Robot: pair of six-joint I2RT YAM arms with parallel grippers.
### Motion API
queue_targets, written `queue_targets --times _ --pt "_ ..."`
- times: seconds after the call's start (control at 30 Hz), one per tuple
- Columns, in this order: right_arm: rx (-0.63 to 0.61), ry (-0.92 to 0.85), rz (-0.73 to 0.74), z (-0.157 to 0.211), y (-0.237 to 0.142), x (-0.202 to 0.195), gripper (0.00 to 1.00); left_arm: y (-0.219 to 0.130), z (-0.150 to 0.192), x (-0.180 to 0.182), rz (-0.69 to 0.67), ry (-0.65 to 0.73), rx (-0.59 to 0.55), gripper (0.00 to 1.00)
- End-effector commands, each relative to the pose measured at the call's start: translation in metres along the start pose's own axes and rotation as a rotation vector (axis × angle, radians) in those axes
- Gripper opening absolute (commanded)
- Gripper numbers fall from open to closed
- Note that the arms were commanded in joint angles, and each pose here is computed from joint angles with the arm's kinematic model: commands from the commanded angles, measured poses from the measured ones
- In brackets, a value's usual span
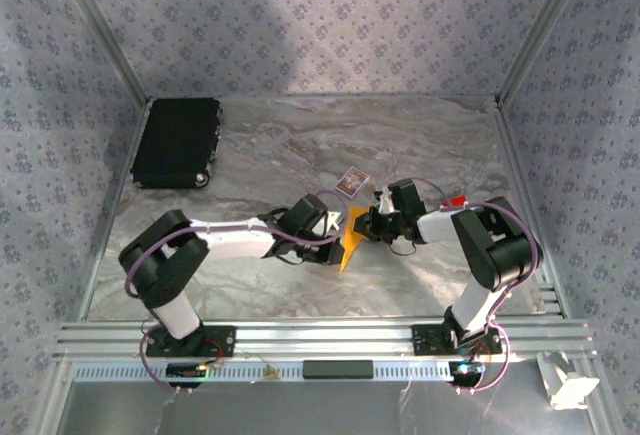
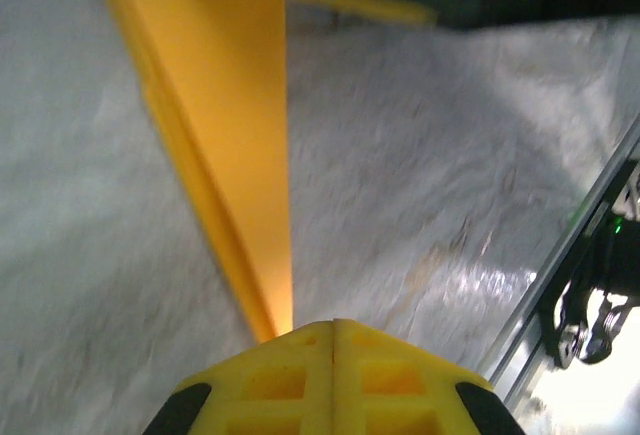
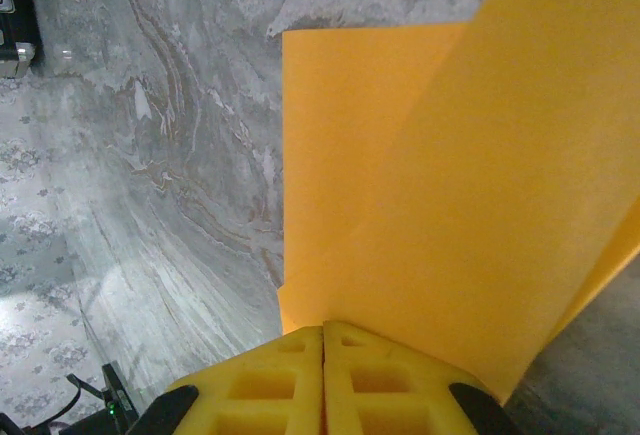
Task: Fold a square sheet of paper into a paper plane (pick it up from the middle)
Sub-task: Fold the wing for the fifth time at the center of the table.
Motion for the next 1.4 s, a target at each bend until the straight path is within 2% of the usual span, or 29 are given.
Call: queue_targets --times 0.0,0.23,0.33,0.47,0.73,0.83,0.93,1.0,1.07,1.17,1.37 --pt "0.022 0.088 0.177 0.017 0.004 -0.043 0.09 0.011 -0.028 -0.011 0.056 -0.011 -0.044 0.00" --pt "0.022 0.083 0.166 0.018 0.003 -0.040 0.09 0.025 -0.054 0.007 0.048 -0.072 -0.094 0.02" --pt "0.013 0.074 0.136 0.016 0.003 -0.035 0.10 0.032 -0.050 0.022 0.007 -0.105 -0.072 0.01" --pt "0.007 0.057 0.099 0.013 0.001 -0.026 0.10 0.039 -0.029 0.042 -0.067 -0.134 -0.013 0.00" --pt "-0.049 0.004 0.062 0.003 -0.019 -0.004 0.13 0.041 0.022 0.062 -0.111 -0.125 0.121 0.00" --pt "-0.107 -0.034 0.080 -0.002 -0.038 0.003 0.15 0.037 0.036 0.062 -0.088 -0.107 0.156 0.00" --pt "-0.103 -0.076 0.045 0.001 -0.046 0.013 0.17 0.037 0.044 0.058 -0.012 -0.104 0.190 0.00" --pt "-0.055 -0.123 -0.003 0.010 -0.043 0.025 0.18 0.036 0.046 0.057 -0.002 -0.108 0.195 0.00" --pt "-0.018 -0.153 0.009 0.019 -0.033 0.030 0.17 0.036 0.046 0.058 -0.009 -0.115 0.200 0.00" --pt "-0.016 -0.143 0.073 0.024 -0.022 0.021 0.16 0.036 0.043 0.055 -0.002 -0.118 0.195 0.00" --pt "0.031 -0.145 0.057 0.018 -0.002 0.015 0.15 0.038 0.041 0.062 -0.047 -0.133 0.190 0.00"
Point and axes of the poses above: each hand's point on the last joint's axis, 136 mm out from that joint toward the fingers, its own y axis out along the fingers, its own x axis along the line the jaws close on, z = x × y, the point moved 4 cm from there along -y, back along the fingers, and after that the axes turned 5 degrees about y, right-handed, at the moved point
